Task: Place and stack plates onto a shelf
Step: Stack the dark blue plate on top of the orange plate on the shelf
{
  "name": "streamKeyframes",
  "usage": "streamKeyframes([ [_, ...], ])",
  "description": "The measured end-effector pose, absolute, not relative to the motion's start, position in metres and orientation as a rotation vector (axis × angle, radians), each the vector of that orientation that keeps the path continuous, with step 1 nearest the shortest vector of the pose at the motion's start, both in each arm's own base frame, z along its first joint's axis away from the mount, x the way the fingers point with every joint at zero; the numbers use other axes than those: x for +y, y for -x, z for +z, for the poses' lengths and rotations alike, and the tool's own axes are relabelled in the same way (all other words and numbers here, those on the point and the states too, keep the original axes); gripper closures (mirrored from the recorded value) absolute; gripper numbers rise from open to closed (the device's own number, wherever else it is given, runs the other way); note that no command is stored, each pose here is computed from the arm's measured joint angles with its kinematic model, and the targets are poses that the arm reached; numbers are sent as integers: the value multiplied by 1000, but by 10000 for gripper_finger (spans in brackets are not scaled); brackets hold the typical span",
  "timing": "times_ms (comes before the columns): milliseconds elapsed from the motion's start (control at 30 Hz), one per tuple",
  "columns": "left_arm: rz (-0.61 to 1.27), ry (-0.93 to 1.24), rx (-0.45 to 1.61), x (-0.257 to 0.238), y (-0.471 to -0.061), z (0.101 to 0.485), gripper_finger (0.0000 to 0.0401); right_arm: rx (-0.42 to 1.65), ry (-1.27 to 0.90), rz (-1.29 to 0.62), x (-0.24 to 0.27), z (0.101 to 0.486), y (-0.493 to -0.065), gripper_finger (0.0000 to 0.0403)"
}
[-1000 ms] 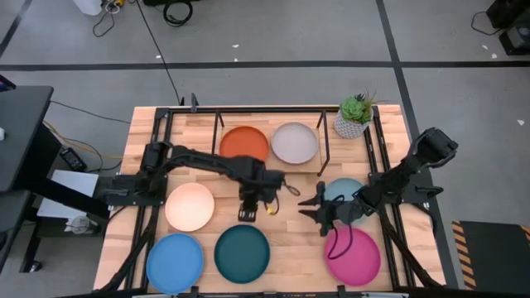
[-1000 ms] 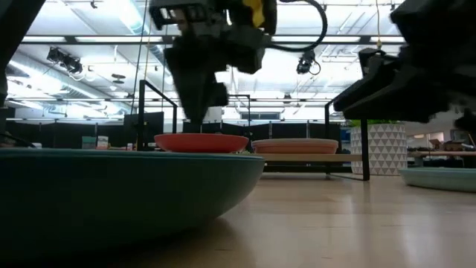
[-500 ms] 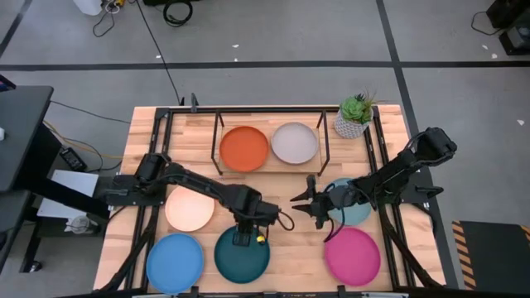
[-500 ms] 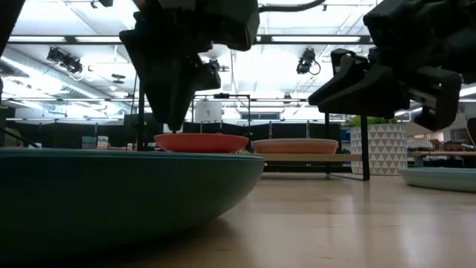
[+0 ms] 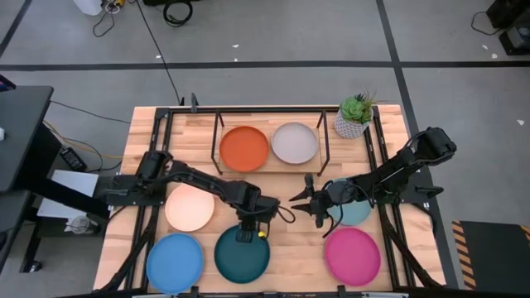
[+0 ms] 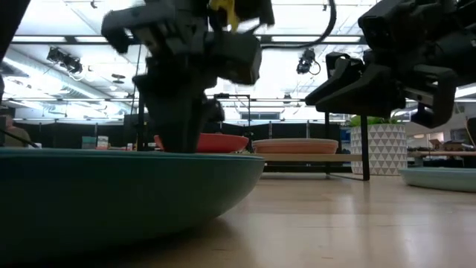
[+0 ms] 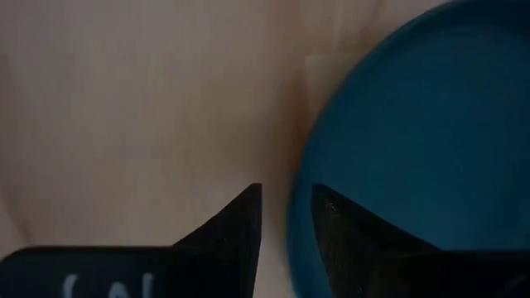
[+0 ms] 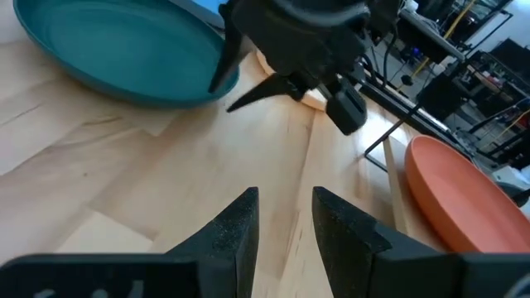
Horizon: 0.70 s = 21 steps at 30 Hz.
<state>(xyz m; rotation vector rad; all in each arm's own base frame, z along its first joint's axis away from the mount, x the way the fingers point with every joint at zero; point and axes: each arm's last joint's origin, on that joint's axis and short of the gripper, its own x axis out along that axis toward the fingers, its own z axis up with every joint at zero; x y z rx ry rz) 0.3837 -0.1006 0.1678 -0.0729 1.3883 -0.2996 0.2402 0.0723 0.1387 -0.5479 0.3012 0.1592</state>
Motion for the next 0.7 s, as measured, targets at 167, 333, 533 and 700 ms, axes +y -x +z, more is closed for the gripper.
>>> streamKeyframes([
  [167,-345,114,1384,-97,-381,156,309,311,507,154,72,138,-240,282],
  [333,-394,96,1384,-96,-380,154,356,318,484,151,72,138,-240,282],
  [533,-423,74,1389,-91,-376,162,388,338,441,148,72,136,-239,282],
  [700,-395,49,1360,-75,-372,191,388,350,397,141,72,135,-239,282],
])
